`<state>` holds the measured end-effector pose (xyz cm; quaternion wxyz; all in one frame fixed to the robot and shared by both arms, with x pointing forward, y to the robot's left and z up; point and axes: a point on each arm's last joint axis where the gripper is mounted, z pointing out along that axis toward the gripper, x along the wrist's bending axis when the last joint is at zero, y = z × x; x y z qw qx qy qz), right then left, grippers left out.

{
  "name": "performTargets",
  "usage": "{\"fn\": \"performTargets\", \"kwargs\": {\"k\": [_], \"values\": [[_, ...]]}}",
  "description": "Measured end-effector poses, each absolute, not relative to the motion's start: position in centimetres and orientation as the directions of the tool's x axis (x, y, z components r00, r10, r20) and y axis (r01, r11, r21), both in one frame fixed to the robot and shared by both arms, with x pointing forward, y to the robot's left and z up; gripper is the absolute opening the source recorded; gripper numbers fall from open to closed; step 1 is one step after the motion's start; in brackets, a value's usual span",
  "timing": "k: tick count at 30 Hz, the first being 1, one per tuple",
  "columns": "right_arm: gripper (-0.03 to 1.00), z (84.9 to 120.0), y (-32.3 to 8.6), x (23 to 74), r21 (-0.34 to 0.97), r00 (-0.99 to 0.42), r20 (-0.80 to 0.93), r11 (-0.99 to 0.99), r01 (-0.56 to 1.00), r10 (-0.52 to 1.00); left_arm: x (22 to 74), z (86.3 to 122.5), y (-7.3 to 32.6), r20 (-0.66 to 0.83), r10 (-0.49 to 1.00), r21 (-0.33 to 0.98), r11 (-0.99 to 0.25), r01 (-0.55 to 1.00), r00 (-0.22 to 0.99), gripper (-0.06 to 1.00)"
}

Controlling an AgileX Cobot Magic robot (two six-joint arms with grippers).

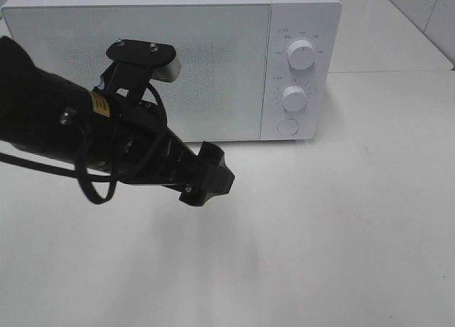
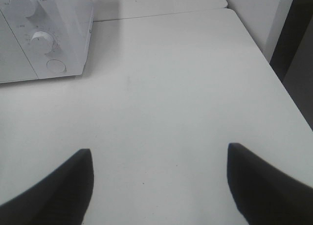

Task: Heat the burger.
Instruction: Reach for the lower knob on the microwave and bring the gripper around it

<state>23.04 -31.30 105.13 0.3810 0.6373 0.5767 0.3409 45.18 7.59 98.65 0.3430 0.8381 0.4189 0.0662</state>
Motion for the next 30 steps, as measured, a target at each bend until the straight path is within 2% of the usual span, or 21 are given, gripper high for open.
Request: {"fn": "performTargets", "kwargs": {"k": [5, 12, 18, 19, 23, 25, 30], "values": [[0.71, 105.1, -31.3, 23.0, 0.879, 0.102, -0.005, -0.045, 0.475, 0.995, 43.4, 100.6, 9.0, -0.155, 0.710, 0.575, -0.501, 0.647, 0.687, 0.98], [0.71, 105.1, -31.3, 23.0, 0.879, 0.102, -0.005, -0.045, 0.475, 0.995, 42.8, 101.5, 11.0, -0.154, 0.734, 0.500, -0.520, 0.693, 0.662, 0.99], [0.71, 105.1, -31.3, 23.0, 0.879, 0.102, -0.005, -0.045, 0.475, 0.995, 44.9, 101.1, 15.0, -0.151, 0.835, 0.393, -0.440, 0.807, 0.529, 0.99], [0.71, 105.1, -31.3, 23.0, 0.879, 0.102, -0.005, -0.045, 0.475, 0.995, 45.7, 101.0, 16.5, -0.151, 0.869, 0.372, -0.391, 0.842, 0.471, 0.99], [0.71, 105.1, -31.3, 23.0, 0.879, 0.102, -0.005, -0.045, 0.475, 0.995, 46.6, 100.9, 18.6, -0.147, 0.907, 0.345, -0.327, 0.879, 0.395, 0.99], [0.71, 105.1, -31.3, 23.0, 0.879, 0.102, -0.005, -0.045, 0.475, 0.995, 47.2, 100.8, 21.0, -0.141, 0.939, 0.308, -0.259, 0.916, 0.313, 0.99], [0.71, 105.1, -31.3, 23.0, 0.879, 0.102, -0.005, -0.045, 0.475, 0.995, 47.2, 100.5, 24.0, -0.109, 0.967, 0.209, -0.206, 0.956, 0.232, 0.99]]}}
